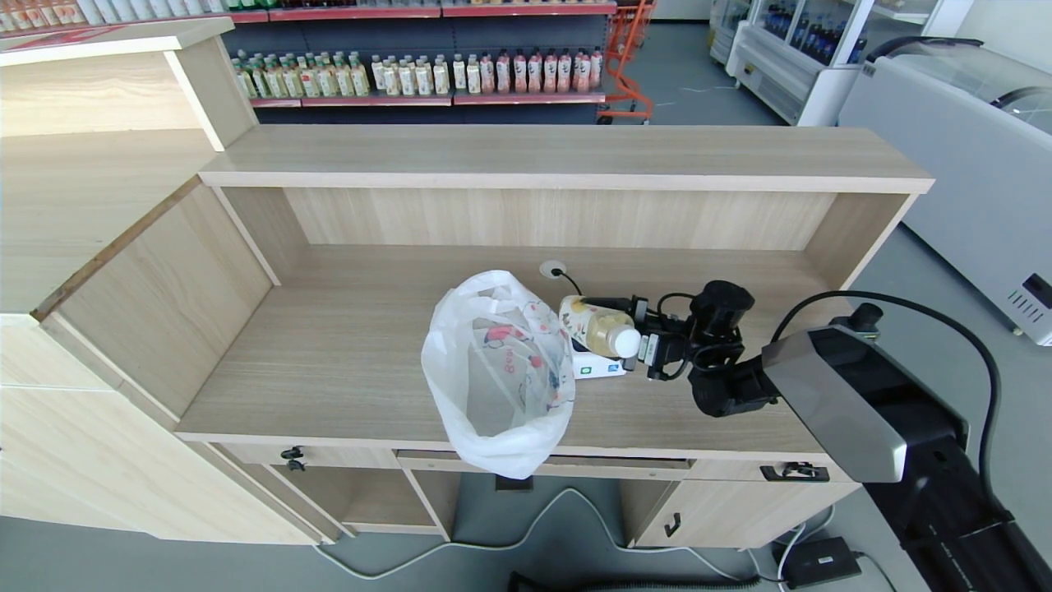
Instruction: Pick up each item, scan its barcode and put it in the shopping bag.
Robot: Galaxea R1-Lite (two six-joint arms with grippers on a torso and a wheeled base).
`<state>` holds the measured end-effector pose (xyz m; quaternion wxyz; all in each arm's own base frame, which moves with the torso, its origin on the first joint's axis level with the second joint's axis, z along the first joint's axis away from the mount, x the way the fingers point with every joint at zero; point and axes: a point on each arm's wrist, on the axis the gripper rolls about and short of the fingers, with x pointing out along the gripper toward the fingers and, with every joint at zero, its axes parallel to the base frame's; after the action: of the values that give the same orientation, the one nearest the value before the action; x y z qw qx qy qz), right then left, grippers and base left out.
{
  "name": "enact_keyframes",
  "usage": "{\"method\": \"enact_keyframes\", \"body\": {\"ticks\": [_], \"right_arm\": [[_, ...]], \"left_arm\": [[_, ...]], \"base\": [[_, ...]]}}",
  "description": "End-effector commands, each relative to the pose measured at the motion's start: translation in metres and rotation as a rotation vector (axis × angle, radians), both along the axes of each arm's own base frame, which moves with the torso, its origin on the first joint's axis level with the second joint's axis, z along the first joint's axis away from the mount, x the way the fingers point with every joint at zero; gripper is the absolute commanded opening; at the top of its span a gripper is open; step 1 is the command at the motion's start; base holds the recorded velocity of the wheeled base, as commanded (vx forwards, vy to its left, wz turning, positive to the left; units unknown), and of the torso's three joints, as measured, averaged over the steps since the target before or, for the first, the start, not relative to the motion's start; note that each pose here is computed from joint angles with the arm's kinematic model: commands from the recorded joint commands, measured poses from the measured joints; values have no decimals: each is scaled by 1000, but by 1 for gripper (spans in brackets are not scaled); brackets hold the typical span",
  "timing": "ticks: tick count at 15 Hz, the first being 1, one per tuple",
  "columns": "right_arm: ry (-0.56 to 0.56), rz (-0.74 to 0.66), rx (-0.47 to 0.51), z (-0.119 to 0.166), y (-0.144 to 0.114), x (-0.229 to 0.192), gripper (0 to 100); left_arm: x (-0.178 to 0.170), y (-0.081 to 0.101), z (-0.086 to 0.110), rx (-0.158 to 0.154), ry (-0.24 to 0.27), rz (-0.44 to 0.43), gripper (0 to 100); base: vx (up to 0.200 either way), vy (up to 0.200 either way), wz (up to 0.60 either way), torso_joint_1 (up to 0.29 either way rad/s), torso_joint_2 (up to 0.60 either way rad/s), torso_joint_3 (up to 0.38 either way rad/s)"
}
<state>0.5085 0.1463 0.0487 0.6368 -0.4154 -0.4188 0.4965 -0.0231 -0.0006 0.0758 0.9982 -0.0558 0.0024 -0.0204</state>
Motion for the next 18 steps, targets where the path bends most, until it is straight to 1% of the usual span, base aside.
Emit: {"method": "enact_keyframes", "body": {"ticks": [1,9,13,16,18], "right_arm": [[9,-1,-2,-3,1,0,0],[-1,15,5,2,9,-1,0],[-11,1,6,8,3,-1,0],[-10,-58,6,9,-7,-3,0],[-21,-60,7,15,-8,-4,0]], "left_arm": [[0,0,0,0,1,0,100],[0,0,0,0,1,0,100],[0,0,0,0,1,0,100],[0,0,0,0,1,0,100],[0,0,0,0,1,0,100]], "base": [[0,0,0,0,0,0],[0,0,0,0,0,0],[0,0,0,0,0,0],[0,0,0,0,0,0],[0,0,0,0,0,0]]}}
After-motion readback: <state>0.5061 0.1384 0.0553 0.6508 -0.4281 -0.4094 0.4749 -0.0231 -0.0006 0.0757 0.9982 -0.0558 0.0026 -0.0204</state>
